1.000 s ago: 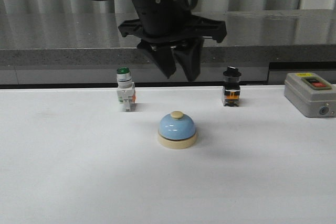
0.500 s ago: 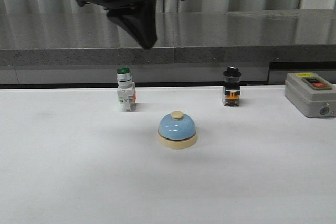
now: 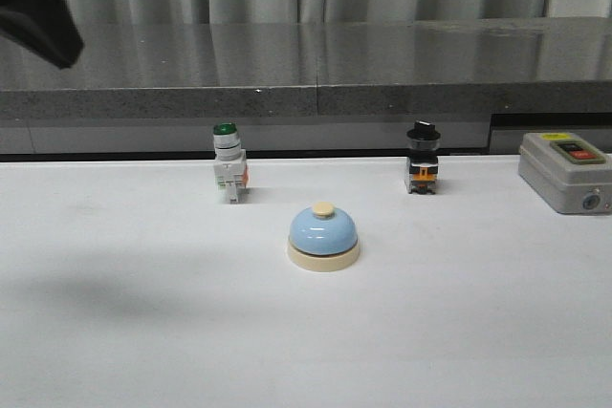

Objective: Place and press bell with both arms

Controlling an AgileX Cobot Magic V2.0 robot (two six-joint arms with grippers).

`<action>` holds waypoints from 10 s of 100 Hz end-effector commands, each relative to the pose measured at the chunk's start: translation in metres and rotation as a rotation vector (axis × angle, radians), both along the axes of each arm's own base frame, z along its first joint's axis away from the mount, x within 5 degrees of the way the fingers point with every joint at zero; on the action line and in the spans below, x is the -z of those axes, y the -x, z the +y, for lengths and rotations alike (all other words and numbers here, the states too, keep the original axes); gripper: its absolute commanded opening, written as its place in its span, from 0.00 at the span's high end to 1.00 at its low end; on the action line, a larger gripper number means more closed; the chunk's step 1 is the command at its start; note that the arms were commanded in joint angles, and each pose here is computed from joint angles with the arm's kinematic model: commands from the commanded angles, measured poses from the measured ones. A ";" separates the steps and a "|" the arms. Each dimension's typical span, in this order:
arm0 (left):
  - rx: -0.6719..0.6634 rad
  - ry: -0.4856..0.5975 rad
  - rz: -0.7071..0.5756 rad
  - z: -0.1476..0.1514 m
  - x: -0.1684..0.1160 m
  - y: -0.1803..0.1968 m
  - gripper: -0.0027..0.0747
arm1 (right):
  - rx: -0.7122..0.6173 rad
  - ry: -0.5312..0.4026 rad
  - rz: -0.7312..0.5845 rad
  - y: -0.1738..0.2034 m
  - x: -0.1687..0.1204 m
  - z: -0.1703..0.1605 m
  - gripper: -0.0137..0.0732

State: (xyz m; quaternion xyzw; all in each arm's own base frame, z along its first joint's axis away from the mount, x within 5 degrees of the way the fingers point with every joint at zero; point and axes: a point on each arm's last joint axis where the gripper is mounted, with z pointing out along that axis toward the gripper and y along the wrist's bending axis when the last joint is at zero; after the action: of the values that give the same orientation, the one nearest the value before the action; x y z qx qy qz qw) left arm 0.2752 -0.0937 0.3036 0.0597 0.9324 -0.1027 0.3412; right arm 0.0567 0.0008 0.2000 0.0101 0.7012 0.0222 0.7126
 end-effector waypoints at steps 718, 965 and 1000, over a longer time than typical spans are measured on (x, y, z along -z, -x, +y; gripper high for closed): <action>-0.278 0.095 -0.968 0.093 0.099 0.220 0.99 | -0.410 0.275 1.025 -0.280 -0.102 0.163 0.91; -0.278 0.095 -0.968 0.093 0.099 0.220 0.99 | -0.026 0.013 0.088 0.021 -0.058 0.000 0.91; -0.279 0.095 -0.967 0.093 0.099 0.220 0.99 | -0.022 0.051 -0.114 0.016 -0.060 0.000 0.91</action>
State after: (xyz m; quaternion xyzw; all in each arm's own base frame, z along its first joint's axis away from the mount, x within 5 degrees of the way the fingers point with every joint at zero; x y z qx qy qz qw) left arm 0.0559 -0.0010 0.2098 -0.0412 0.6856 -0.0572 0.7245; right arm 0.0418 0.0006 0.2456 -0.0123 0.7311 0.0154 0.6820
